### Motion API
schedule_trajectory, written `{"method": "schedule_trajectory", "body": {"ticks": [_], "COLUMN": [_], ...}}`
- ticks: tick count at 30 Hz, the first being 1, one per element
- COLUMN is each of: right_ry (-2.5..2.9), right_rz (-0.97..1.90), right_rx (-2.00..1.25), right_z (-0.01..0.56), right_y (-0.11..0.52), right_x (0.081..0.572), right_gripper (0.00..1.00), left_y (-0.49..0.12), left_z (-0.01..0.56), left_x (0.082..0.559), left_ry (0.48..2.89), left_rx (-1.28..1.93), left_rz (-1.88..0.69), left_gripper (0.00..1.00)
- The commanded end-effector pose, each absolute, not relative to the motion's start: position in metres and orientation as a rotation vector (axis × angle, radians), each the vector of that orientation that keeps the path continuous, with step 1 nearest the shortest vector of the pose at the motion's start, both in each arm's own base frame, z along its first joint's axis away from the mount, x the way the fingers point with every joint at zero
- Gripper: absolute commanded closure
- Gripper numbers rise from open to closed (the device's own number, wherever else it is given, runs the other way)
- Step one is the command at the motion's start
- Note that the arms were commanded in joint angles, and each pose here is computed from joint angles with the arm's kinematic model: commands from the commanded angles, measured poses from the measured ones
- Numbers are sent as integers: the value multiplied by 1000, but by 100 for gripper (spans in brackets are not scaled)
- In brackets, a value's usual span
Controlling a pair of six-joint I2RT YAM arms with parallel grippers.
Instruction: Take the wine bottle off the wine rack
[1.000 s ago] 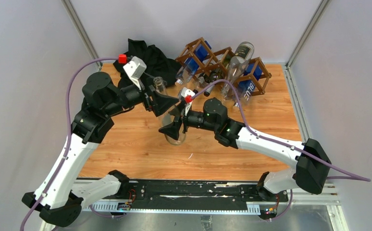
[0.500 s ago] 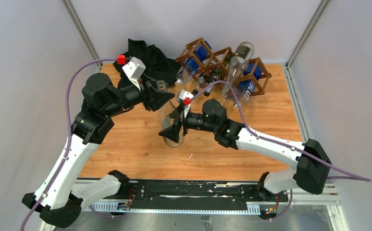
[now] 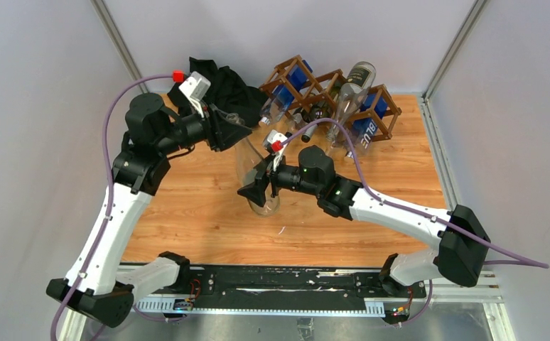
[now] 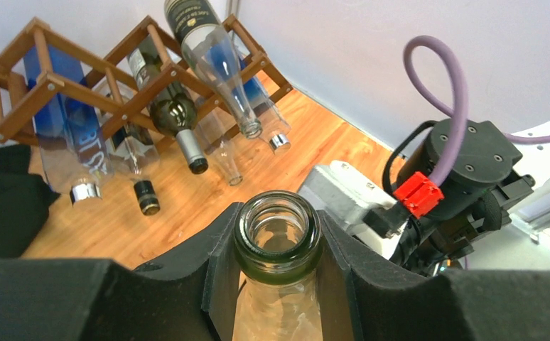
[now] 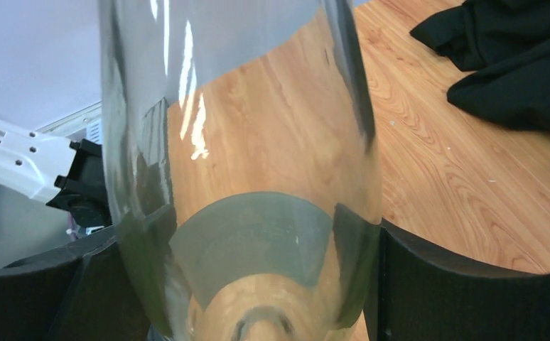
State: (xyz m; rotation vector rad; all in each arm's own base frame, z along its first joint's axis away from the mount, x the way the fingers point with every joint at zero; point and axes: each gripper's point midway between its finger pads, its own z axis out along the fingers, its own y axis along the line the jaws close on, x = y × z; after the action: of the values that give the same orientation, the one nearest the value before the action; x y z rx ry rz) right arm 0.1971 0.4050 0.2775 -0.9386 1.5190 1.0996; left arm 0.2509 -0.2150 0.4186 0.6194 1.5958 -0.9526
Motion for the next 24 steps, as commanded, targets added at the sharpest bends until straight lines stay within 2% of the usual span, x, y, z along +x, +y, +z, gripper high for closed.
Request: {"method": "schedule_trajectory", "body": {"ticks": [1,10,19,24], "right_ry": [1245,1347,1510,1597], "right_rz": [1173,1103,991,950], "right_rx": [-856,-832,-787,-815], "right_z": [363,333,295,266], "right_y": [403,397,386,388], "right_x": [188,199,218,223], "right_gripper": [10,5,2,2], "left_y": [-188,-169,-153,-151], "left_z": [419,419,413,425], "left_x": [289,322,337,338], "left_ry": [1614,1567,1514,1477], "left_rx": [558,592,683,685], "left_rz": [-872,-723,-527,-508], "left_gripper": [100,100,100,100]}}
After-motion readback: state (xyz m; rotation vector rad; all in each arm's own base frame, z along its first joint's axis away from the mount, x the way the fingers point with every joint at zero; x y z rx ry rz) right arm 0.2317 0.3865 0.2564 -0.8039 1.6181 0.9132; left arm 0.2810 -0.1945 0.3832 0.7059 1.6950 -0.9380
